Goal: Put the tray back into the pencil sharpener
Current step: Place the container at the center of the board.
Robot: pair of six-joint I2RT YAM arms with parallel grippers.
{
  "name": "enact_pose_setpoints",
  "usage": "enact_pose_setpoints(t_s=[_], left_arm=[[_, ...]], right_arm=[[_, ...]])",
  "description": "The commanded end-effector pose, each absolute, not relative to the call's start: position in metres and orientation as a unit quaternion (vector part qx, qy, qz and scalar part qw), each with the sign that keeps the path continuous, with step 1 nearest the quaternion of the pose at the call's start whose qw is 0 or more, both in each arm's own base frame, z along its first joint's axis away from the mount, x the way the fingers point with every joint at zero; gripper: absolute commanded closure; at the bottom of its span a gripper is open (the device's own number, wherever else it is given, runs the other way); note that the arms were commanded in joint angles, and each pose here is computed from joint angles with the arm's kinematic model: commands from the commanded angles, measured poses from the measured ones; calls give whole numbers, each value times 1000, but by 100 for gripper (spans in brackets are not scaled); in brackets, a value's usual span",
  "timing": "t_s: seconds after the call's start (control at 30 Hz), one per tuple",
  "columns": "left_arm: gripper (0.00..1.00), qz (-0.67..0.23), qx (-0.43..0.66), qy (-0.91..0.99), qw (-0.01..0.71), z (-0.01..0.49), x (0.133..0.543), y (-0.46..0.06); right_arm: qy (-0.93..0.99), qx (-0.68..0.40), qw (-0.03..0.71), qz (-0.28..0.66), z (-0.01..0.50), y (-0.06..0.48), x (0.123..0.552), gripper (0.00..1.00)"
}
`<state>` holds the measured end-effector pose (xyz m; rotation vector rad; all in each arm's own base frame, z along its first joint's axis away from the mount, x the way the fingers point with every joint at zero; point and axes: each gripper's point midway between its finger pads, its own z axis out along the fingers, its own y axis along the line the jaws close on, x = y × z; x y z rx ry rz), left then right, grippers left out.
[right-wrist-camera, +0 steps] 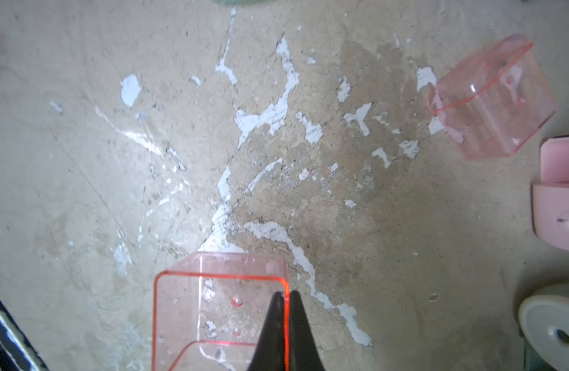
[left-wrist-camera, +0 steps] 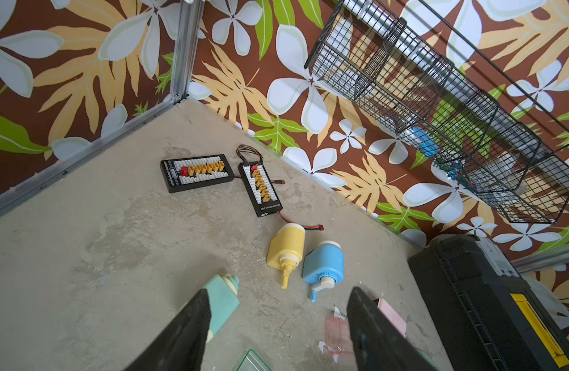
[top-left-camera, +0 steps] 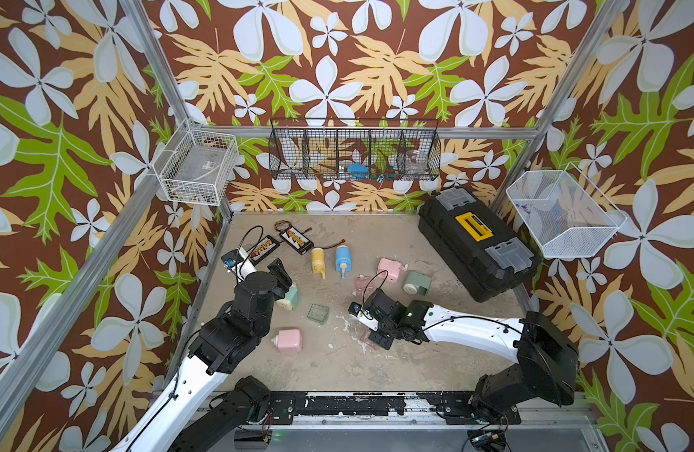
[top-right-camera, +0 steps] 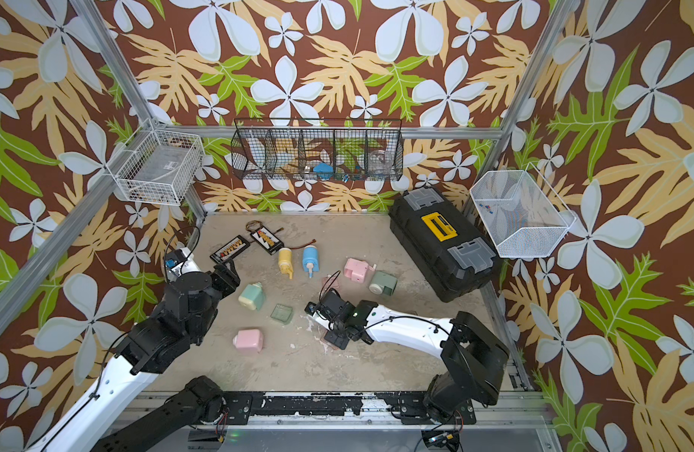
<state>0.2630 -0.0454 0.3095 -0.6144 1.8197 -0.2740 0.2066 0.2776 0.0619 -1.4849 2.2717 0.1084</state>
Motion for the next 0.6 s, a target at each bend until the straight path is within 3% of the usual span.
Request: enact_pose_setpoints(t_s=[0.0,0.57], left_arm=[[31,-134,-264,773,561,308,265,-51],[30,-144,-267,775,554,302,265,-54]], right_arm=[[765,-599,234,37,62,283,208,100],[699,-696,161,42,16,288,194,100]])
